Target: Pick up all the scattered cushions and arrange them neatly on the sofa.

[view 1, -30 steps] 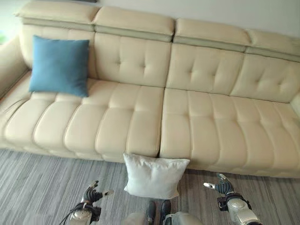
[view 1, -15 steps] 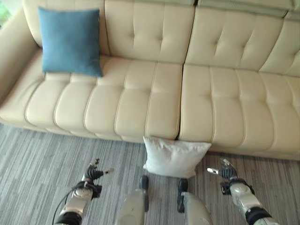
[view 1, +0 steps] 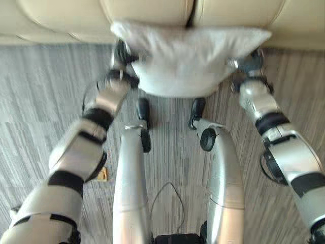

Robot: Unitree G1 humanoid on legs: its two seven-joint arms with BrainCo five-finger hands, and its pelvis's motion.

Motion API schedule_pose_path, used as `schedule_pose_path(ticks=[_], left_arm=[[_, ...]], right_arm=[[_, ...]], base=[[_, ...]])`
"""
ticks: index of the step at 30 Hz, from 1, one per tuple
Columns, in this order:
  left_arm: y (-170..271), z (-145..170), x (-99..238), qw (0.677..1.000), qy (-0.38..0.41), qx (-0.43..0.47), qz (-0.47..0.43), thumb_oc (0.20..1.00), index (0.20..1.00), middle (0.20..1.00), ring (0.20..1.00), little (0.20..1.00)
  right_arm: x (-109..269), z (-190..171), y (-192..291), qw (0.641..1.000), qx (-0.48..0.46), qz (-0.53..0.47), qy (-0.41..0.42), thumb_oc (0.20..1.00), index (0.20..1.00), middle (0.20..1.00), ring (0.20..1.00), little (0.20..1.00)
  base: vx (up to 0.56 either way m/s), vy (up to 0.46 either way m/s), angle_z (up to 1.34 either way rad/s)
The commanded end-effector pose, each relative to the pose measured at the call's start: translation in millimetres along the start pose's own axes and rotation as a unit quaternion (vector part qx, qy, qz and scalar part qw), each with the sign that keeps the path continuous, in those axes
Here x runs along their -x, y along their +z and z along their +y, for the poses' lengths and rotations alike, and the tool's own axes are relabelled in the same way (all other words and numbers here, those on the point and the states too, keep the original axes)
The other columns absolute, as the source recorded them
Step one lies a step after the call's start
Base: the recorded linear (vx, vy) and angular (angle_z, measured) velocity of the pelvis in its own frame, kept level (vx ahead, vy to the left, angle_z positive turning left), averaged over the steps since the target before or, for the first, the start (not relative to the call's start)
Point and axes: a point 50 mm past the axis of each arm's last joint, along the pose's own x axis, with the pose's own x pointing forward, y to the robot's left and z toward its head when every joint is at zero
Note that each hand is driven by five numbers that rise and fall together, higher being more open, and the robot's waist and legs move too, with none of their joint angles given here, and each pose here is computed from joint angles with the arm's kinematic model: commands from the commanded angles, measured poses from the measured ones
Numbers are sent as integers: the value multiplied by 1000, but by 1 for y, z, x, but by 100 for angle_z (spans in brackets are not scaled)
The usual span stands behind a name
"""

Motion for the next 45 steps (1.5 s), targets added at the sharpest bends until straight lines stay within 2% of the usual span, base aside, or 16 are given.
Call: schedule_pose_path(ticks=[1, 2, 8, 11, 12, 13, 19, 20, 22, 27, 29, 31, 34, 45], left_arm=[[-74, -31, 45, 996, -23, -16, 79, 608, 608, 608, 608, 608], [-69, -33, 44, 997, -19, -8, 71, 200, 200, 200, 200, 200], [-53, -54, 57, 996, -36, 67, 37, 200, 200, 200, 200, 200], [-54, -59, 65, 994, -45, 90, 31, 200, 200, 200, 200, 200], [-52, -62, 71, 993, -49, 109, 25, 200, 200, 200, 200, 200], [-56, -62, 100, 986, -52, 159, 3, 200, 200, 200, 200, 200], [-77, -58, 142, 977, -64, 200, 25, 200, 200, 200, 200, 200], [-78, -58, 143, 977, -65, 200, 27, 200, 200, 200, 200, 200], [-96, -52, 174, 974, -81, 204, 49, 200, 200, 200, 200, 200], [-125, -34, 221, 969, -98, 201, 105, 200, 200, 200, 200, 200], [-128, -29, 227, 969, -99, 199, 112, 200, 200, 200, 200, 200], [-138, -15, 248, 966, -107, 194, 135, 200, 200, 200, 200, 200], [-146, -5, 261, 964, -112, 185, 156, 200, 200, 200, 200, 200], [-152, -7, 275, 957, -134, 183, 180, 200, 200, 200, 200, 200]], right_arm=[[50, 40, -78, 995, -22, 80, 60, 200, 200, 200, 200, 200], [51, 47, -70, 994, -41, 71, 68, 200, 200, 200, 200, 200], [67, 69, -54, 984, -140, 43, 103, 200, 200, 200, 200, 200], [74, 70, -56, 981, -156, 38, 112, 200, 200, 200, 200, 200], [77, 70, -56, 980, -159, 29, 119, 200, 200, 200, 200, 200], [98, 60, -63, 976, -160, -8, 148, 200, 200, 200, 200, 200], [136, 43, -83, 969, -158, -19, 191, 200, 200, 200, 200, 200], [137, 43, -84, 969, -158, -18, 192, 200, 200, 200, 200, 200], [164, 28, -103, 964, -155, 1, 216, 200, 200, 200, 200, 200], [197, -6, -128, 965, -107, 26, 239, 200, 200, 200, 200, 200], [202, -13, -131, 966, -99, 30, 239, 200, 200, 200, 200, 200], [215, -36, -136, 969, -73, 35, 235, 200, 200, 200, 200, 200], [223, -48, -140, 969, -59, 44, 237, 200, 200, 200, 200, 200], [224, -63, -141, 975, -40, 44, 215, 200, 200, 200, 200, 200]], base=[[75, -75, -7], [51, -44, -10], [10, -20, -3], [-8, -2, 8], [-82, 0, 4], [-87, -1, 4], [26, -14, 0], [50, -25, 8], [110, -40, 8], [202, -38, 1], [162, -31, 3], [276, -80, 0], [238, -120, 5], [57, -76, 0]])
